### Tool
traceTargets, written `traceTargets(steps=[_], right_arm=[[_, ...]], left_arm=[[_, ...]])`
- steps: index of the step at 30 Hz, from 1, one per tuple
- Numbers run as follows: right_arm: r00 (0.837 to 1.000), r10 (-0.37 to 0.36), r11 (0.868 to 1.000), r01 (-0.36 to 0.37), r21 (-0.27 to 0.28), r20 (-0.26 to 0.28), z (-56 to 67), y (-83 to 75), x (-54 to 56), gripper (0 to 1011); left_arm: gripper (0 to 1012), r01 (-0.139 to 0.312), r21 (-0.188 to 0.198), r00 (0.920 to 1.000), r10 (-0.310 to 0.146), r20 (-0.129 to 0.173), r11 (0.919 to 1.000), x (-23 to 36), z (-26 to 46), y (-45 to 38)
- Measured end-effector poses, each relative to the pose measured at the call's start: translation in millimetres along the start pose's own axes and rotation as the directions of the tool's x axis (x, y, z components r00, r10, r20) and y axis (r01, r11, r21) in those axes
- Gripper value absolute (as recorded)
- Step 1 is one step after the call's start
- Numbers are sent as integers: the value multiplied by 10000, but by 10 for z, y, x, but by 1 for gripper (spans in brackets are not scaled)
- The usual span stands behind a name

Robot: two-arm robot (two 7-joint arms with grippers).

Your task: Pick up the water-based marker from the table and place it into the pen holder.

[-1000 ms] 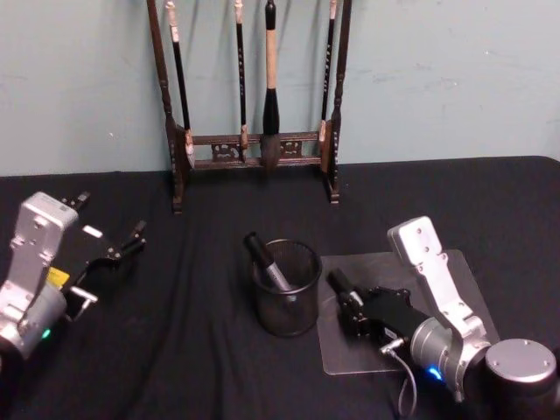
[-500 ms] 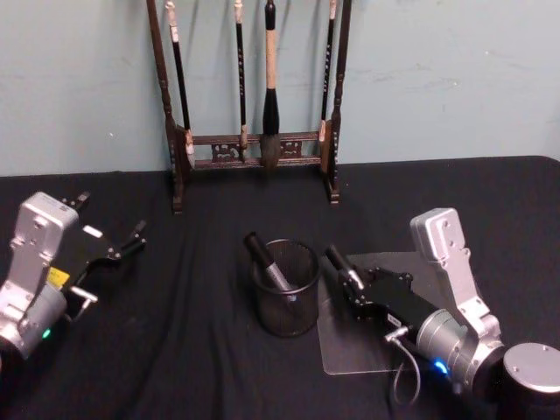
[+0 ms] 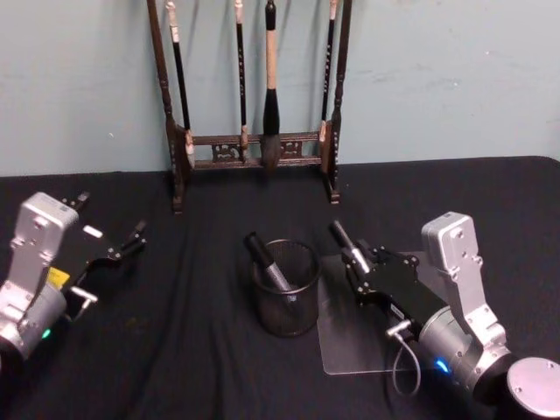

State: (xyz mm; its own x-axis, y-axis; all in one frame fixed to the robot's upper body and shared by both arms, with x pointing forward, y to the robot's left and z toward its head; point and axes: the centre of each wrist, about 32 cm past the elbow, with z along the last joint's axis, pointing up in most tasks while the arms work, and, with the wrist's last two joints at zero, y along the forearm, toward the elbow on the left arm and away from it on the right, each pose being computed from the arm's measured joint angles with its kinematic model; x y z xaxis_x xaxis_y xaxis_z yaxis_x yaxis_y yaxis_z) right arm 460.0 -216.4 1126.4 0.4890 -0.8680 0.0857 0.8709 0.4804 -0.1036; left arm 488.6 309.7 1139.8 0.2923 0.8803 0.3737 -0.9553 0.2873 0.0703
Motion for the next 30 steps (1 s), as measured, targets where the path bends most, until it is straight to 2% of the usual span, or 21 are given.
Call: traceTargets(steps=[9,17,30], right_arm=[[9997,153,9974,-138,710,-196,-25,-9,21,230],[9984,406,9890,-346,1440,-395,-4,15,35,229],[9937,941,9817,-825,1714,-602,83,155,74,229]], left_arm=[[1009,0,0,10000,0,1,10000,0,0,0],[1009,0,0,10000,0,1,10000,0,0,0],[1009,0,-1,10000,0,1,10000,0,0,0]])
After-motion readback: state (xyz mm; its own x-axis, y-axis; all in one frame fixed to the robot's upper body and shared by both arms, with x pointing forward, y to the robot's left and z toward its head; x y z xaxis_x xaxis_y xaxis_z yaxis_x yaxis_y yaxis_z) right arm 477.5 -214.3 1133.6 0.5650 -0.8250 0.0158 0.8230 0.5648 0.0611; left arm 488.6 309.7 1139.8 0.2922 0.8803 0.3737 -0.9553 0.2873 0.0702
